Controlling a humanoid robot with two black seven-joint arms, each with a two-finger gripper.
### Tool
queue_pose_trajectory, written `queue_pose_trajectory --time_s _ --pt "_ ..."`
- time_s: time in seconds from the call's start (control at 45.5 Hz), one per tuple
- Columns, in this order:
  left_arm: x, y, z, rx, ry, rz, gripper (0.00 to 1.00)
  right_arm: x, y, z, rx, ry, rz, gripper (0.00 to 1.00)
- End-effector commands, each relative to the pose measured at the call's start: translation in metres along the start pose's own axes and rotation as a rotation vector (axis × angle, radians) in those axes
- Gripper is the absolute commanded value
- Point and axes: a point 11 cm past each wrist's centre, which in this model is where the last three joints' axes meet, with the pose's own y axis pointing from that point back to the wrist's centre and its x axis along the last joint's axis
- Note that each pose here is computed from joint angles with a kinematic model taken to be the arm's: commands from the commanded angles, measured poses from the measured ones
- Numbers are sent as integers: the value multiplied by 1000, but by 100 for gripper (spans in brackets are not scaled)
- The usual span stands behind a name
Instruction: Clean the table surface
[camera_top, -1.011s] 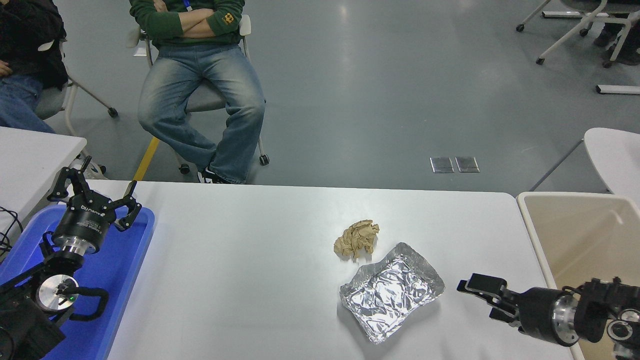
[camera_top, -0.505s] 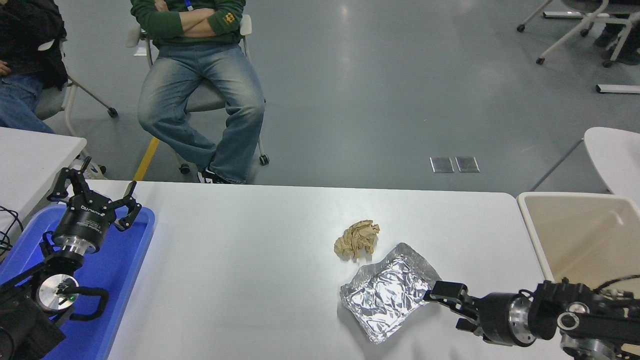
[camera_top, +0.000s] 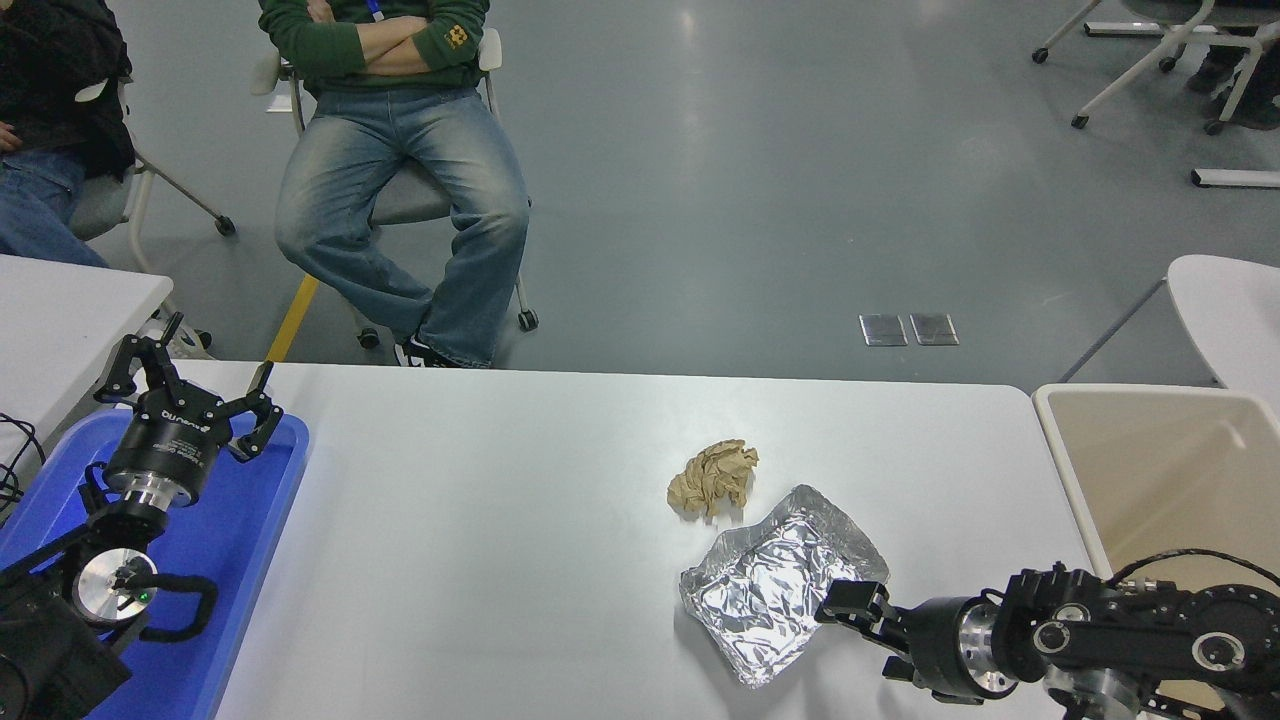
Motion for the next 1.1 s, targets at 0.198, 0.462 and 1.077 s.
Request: queue_pose_trajectory --time_s 0.198,0.462,1.077 --pt "0 0 0 0 0 0 100 -5 -20 -18 17 7 3 97" --pt "0 0 0 0 0 0 100 -3 -33 -17 0 21 21 91" --pt "0 0 0 0 0 0 100 6 -30 -8 -98 43 1 0"
